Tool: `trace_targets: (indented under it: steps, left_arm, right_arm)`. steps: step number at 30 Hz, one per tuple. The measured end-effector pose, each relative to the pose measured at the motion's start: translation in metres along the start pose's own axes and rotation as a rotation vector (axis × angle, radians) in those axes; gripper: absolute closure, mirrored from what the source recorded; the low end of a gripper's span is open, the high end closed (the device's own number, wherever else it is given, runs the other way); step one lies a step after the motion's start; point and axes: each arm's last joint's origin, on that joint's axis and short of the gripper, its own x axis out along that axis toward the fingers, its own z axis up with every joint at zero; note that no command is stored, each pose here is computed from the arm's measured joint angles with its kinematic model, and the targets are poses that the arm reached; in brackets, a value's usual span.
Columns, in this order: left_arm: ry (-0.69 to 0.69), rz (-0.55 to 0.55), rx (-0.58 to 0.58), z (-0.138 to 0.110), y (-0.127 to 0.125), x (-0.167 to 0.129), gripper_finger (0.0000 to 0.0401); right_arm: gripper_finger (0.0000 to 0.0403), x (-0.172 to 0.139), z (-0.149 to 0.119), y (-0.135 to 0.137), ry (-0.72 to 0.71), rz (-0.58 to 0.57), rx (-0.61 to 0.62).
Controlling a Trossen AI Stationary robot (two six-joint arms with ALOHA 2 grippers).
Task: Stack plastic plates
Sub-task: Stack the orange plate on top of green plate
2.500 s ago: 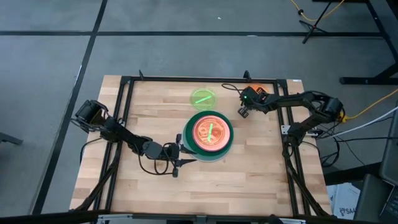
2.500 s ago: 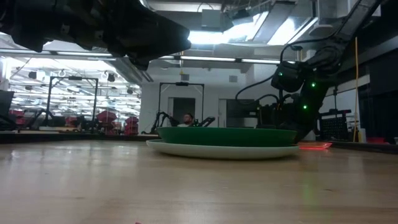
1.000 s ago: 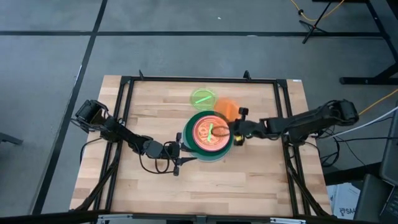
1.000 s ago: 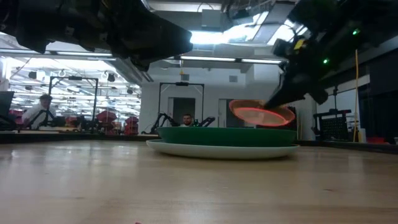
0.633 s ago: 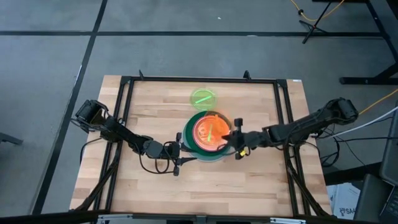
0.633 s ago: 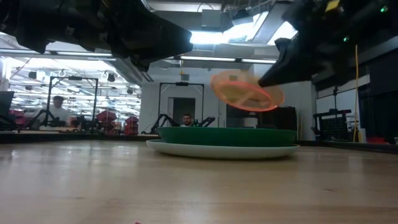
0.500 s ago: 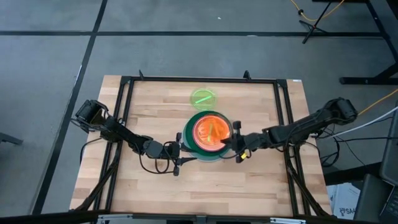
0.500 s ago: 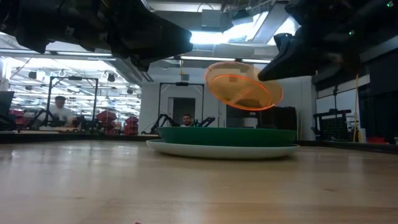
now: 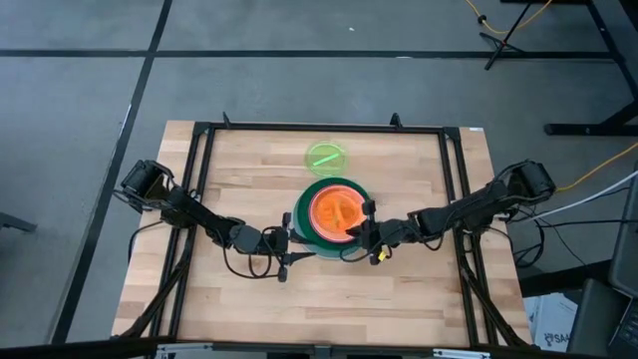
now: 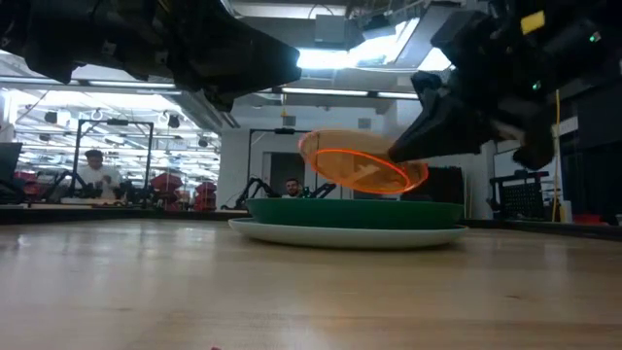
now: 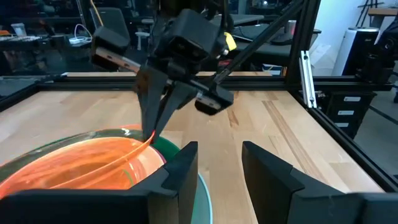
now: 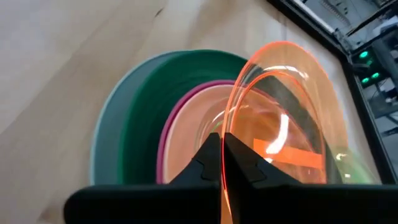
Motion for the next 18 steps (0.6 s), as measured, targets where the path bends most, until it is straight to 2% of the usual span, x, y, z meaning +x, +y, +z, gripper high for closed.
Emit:
trace_targets:
  steps: [7, 13, 18]
  left_arm:
    - [0.0, 0.0, -0.003, 0.0, 0.0, 0.0, 0.0282]
    - [0.0, 0.0, -0.004, 0.0, 0.0, 0.0, 0.0282]
    - [0.012, 0.001, 0.001, -0.001, 0.0, 0.0, 0.0282]
  right_arm:
    - [0.0402, 0.016, -0.015, -0.008, 0.064, -0.024, 0.048]
    - [0.0402, 0.021, -0.019, -0.008, 0.06, 0.038, 0.094]
    - [0.0402, 0.021, -0.018, -0.008, 0.048, 0.041, 0.098]
